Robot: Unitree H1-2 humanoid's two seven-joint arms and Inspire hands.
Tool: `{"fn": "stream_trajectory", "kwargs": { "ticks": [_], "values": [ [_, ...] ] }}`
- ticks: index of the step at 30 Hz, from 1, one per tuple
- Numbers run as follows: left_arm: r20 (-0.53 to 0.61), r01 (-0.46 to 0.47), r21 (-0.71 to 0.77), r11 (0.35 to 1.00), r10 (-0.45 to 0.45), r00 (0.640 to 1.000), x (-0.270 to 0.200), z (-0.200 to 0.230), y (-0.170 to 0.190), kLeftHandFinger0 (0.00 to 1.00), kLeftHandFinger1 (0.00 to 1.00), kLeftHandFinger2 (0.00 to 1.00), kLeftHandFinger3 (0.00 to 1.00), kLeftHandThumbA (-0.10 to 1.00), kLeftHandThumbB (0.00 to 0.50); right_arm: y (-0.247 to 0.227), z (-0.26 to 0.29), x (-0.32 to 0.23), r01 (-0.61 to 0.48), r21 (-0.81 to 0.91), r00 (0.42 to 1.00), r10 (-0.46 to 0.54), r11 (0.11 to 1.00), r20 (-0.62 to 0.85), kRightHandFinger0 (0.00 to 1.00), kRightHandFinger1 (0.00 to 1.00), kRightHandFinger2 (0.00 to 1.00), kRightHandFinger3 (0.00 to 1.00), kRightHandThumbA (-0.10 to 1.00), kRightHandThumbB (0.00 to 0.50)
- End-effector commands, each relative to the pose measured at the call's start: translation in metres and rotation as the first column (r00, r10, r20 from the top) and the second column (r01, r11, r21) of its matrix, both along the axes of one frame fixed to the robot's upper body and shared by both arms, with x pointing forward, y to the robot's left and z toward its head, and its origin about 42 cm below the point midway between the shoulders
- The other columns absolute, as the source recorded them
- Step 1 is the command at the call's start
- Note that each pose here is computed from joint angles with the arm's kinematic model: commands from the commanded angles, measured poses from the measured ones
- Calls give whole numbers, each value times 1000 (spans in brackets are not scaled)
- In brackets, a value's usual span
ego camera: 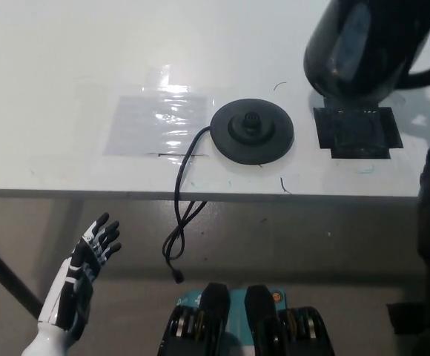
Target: A kettle and its base are kept separately on the desk infront of the robot and the robot uses its right hand to lift the kettle by its handle and places it on its base to align it correctly.
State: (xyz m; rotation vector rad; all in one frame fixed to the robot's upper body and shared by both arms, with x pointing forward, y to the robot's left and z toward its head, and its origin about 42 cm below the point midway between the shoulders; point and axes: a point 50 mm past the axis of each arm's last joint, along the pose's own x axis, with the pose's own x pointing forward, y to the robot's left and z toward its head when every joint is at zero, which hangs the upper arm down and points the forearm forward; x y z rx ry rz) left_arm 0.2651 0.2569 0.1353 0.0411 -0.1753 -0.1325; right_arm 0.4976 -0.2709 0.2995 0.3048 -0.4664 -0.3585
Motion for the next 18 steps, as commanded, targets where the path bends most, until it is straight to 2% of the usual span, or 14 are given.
{"fn": "stream_trajectory", "kwargs": {
  "ticks": [1, 7, 12, 16, 18],
  "values": [
    [44, 16, 14, 1000, -16, 999, -2, 8, 5, 1000, 1000, 1000, 1000, 1000, 104, 19, 70, 1, -10, -28, 981, 15, 1000, 191, 0, 289, 751, 812, -100, 80],
    [44, 17, 14, 1000, -18, 999, 0, 9, 2, 1000, 1000, 1000, 1000, 1000, 118, 35, 76, 4, -35, -71, 976, 50, 997, 214, 0, 307, 795, 879, -100, 38],
    [47, 20, 21, 1000, -21, 999, 2, 11, 3, 1000, 1000, 1000, 1000, 1000, 110, 53, 70, 8, -76, -98, 978, 93, 992, 185, 9, 467, 897, 931, -100, 67],
    [46, 32, 17, 999, -32, 998, 4, 11, 2, 1000, 1000, 1000, 1000, 1000, 118, 74, 67, 7, -121, -131, 976, 142, 984, 164, 7, 433, 814, 884, -100, 69],
    [47, 29, 23, 999, -30, 998, 3, 10, 3, 1000, 1000, 1000, 1000, 1000, 107, 83, 65, 6, -146, -132, 972, 168, 980, 166, 0, 412, 811, 882, -100, 67]
  ]
}}
